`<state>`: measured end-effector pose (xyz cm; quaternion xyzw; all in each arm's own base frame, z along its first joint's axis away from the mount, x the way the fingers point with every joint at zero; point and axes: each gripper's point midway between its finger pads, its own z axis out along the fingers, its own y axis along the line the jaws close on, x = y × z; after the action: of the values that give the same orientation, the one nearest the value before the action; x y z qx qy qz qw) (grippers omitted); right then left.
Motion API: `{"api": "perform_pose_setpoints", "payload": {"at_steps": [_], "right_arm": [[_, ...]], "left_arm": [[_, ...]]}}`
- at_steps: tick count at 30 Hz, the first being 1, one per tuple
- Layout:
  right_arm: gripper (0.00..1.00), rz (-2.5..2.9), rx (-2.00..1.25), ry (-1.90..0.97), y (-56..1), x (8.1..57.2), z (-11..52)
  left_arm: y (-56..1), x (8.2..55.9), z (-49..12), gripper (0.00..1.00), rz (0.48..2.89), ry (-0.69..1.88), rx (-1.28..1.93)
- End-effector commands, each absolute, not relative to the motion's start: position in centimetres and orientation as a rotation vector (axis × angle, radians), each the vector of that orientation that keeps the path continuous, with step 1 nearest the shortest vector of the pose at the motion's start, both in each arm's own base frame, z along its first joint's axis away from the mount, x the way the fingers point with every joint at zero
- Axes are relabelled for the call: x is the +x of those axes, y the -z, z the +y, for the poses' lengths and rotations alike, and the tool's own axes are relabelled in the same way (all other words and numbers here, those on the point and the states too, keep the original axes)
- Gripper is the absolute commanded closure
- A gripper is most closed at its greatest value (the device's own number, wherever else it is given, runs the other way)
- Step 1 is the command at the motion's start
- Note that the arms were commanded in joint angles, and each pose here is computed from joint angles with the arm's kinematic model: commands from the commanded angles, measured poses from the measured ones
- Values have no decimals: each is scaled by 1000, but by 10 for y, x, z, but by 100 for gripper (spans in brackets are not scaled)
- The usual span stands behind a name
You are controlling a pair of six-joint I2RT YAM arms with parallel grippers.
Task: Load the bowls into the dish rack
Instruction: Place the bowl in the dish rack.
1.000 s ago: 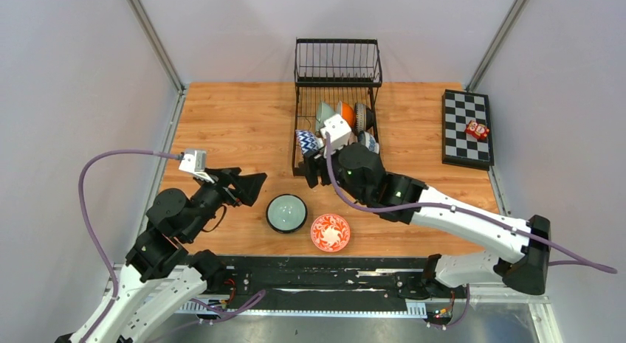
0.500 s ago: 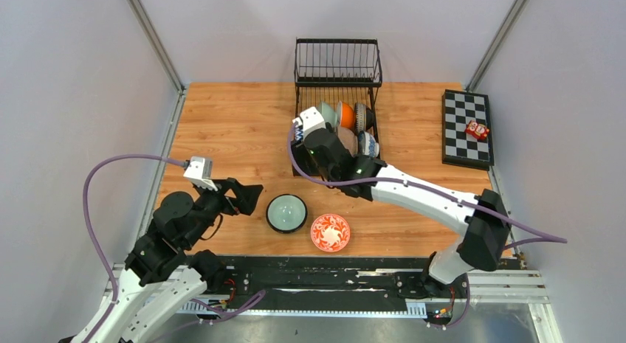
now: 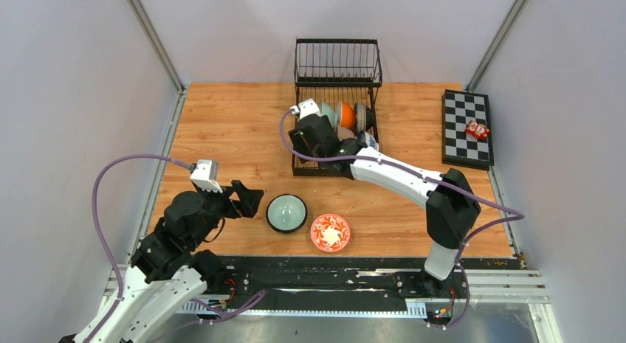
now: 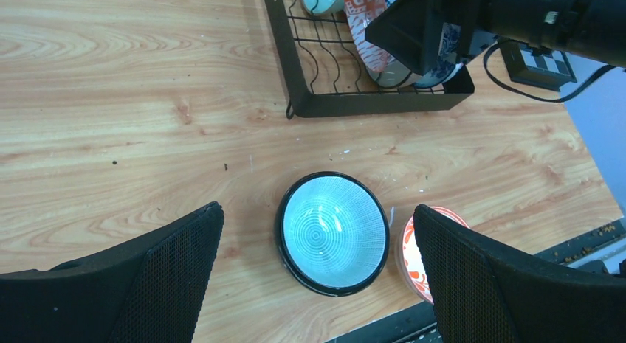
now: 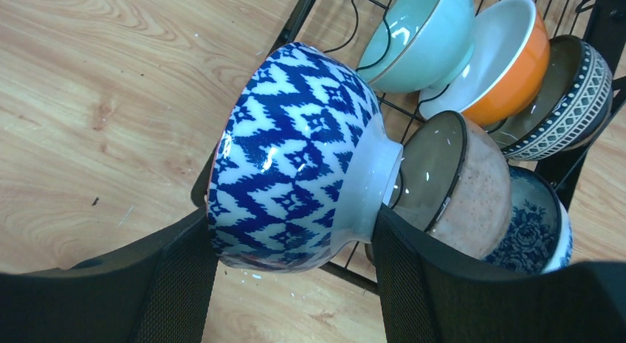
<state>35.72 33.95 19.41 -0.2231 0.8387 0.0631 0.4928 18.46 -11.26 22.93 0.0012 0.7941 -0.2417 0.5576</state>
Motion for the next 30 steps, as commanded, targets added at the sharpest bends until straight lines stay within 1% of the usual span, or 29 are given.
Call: {"api": "perform_pose_setpoints", "payload": {"at_steps": [1,5,9,20,30], "right_arm": [[97,2062,-467,-163,-192,376,337],[97,2105,-460,-141,-174,386,337],[97,2143,-430,-139,-158,396,335],[97,2221,-388,-141,-126,406,326],[97,2285,-318,-283,-106,401,329]], "left_arm": [[-245,183,-101,0,1853,528,-22],[-254,181,-91,0,1860,475,-16],[-247,183,-83,0,1865,416,-23],[-244,182,-82,0,1860,400,8],[-243,183,-83,0,1867,397,11]]}}
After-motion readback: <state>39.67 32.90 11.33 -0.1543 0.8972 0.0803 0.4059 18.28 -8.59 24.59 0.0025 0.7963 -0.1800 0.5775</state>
